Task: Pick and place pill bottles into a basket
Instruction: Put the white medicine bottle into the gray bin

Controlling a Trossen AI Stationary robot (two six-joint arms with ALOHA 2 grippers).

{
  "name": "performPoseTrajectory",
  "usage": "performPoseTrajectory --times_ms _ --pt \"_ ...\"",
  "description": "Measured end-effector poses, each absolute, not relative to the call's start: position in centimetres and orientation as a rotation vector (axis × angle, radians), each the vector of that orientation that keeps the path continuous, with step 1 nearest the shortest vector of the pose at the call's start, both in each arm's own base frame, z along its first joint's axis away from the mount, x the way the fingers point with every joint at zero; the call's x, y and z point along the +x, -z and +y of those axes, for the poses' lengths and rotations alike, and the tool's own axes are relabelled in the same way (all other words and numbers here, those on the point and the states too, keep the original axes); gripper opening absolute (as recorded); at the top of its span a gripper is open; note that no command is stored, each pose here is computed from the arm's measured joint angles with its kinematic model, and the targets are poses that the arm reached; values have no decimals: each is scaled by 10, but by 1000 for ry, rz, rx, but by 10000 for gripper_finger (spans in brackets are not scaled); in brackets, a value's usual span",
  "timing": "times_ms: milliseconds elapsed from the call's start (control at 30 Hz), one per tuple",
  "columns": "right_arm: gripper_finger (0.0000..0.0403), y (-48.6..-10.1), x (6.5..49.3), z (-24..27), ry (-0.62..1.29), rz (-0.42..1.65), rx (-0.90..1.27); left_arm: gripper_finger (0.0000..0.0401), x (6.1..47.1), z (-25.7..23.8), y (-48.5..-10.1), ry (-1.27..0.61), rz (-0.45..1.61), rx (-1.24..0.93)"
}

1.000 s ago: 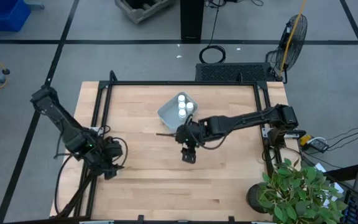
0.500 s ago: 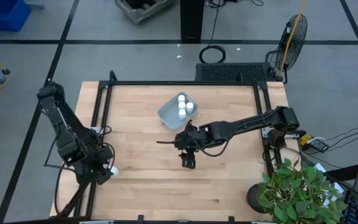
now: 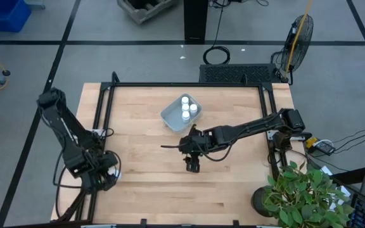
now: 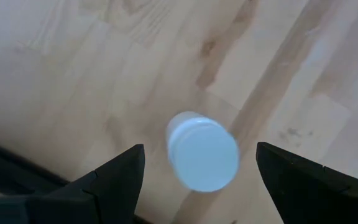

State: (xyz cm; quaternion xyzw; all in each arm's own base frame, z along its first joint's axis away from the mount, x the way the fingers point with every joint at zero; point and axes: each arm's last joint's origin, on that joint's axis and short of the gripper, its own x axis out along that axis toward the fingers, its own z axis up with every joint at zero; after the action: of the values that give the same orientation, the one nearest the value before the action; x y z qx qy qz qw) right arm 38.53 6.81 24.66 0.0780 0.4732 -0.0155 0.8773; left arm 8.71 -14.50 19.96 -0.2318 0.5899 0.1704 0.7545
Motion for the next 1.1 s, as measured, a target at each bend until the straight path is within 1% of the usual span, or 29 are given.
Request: performPoseTrajectory --times_ms 567,733,867,967,1100 --pt "224 -247 386 68 31 976 165 310 91 -147 -196 -378 1273 -480" --pt "224 -248 386 68 30 972 166 310 90 -145 -186 -432 1323 -517" --pt "224 -248 387 68 29 969 165 309 92 -144 -178 -422 1332 -548" --pt "222 -248 387 68 27 961 165 294 92 -144 -178 -404 1328 -535" --pt "220 -248 387 68 26 960 165 252 92 -143 -178 -403 1332 -532"
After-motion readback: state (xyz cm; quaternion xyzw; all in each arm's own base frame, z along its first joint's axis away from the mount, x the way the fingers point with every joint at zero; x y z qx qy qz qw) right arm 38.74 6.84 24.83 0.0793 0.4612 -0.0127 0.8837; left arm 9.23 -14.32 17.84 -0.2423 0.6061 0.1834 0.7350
